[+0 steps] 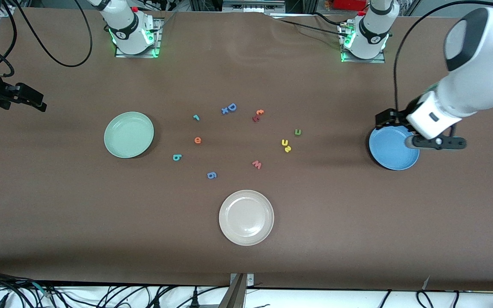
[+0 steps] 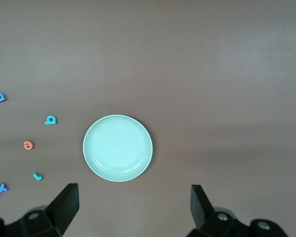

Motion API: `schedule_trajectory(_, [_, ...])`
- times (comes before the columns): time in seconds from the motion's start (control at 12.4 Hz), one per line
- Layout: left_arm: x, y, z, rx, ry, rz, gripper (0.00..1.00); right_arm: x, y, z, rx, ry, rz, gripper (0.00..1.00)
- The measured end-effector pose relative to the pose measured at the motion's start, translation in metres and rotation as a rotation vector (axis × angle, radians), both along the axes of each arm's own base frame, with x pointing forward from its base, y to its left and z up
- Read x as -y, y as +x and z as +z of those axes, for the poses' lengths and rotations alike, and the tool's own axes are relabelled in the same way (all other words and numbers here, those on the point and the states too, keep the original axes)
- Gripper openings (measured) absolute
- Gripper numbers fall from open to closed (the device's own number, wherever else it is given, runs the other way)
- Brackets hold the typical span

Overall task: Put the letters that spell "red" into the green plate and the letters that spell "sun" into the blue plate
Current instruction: 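Move the left gripper from the blue plate toward the letters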

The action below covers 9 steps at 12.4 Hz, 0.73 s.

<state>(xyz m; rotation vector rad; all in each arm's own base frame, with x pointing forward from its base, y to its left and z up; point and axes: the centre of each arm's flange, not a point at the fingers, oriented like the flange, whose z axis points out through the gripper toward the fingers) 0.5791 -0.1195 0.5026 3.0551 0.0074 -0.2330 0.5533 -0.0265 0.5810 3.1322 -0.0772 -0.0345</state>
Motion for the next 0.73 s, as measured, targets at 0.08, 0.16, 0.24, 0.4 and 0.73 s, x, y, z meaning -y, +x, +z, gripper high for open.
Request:
schedule_trajectory(0.08, [0.014,-0.004,-0.007,-0.012,0.005,0.007,1.00,0.000,0.000,0.000,0.000,0.000,0.000,1.00])
schedule_trajectory(0.16, [0.026,-0.008,-0.016,-0.019,0.006,0.002,1.00,0.000,0.000,0.000,-0.001,0.000,0.000,1.00])
schedule_trajectory(0.24, [0.036,-0.011,-0.027,-0.023,0.006,-0.005,1.00,0.000,0.000,0.000,-0.001,0.000,0.000,1.00])
schedule_trajectory(0.4, [0.058,-0.020,-0.055,-0.019,0.005,-0.004,1.00,0.000,0.000,0.000,-0.001,0.000,0.000,1.00])
schedule_trajectory(0.73, [0.086,-0.038,-0.093,-0.013,0.012,0.046,1.00,0.000,0.000,-0.001,-0.005,0.000,-0.001,1.00])
